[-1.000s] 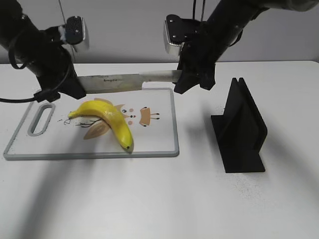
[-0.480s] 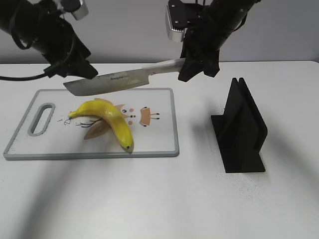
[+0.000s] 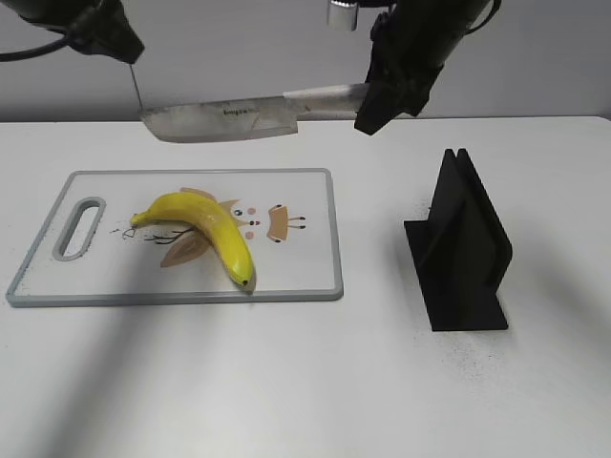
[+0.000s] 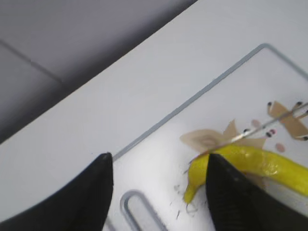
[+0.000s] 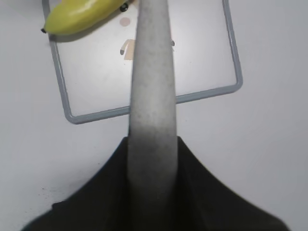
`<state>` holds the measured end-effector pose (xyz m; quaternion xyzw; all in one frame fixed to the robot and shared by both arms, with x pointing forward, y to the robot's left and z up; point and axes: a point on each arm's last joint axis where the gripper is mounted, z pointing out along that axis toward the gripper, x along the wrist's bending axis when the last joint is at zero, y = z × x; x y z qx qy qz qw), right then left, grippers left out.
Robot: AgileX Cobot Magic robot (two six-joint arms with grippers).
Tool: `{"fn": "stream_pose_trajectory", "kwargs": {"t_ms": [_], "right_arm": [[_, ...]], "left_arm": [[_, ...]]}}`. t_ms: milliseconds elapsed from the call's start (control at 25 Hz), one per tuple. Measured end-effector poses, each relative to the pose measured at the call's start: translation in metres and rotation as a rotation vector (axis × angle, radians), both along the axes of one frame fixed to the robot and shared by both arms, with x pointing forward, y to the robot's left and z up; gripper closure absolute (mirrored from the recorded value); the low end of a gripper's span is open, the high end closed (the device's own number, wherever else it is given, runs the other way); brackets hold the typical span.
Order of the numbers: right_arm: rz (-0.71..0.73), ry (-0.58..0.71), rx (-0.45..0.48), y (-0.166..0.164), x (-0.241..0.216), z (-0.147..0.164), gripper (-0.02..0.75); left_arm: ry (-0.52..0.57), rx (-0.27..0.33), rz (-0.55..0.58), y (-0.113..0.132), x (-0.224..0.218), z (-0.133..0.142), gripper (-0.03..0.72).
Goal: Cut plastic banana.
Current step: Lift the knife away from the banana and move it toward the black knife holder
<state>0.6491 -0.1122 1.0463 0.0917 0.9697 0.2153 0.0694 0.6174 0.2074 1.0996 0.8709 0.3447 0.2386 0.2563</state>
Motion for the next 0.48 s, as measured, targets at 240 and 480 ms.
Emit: {"fn": "stream_pose_trajectory", "kwargs": {"t_ms": [240,480], "right_arm": [[-0.185,0.04,0.039,-0.006,-0.013,0.032,0.573],[-0.445,0.061,0.055,-0.018,-0.023,0.057,0.573]], "left_arm": [[0.161,0.006,0.235,0.019,-0.008,0.022,0.101],[0.321,-0.032,0.421,0.043,-0.016,0.025,0.104]]}}
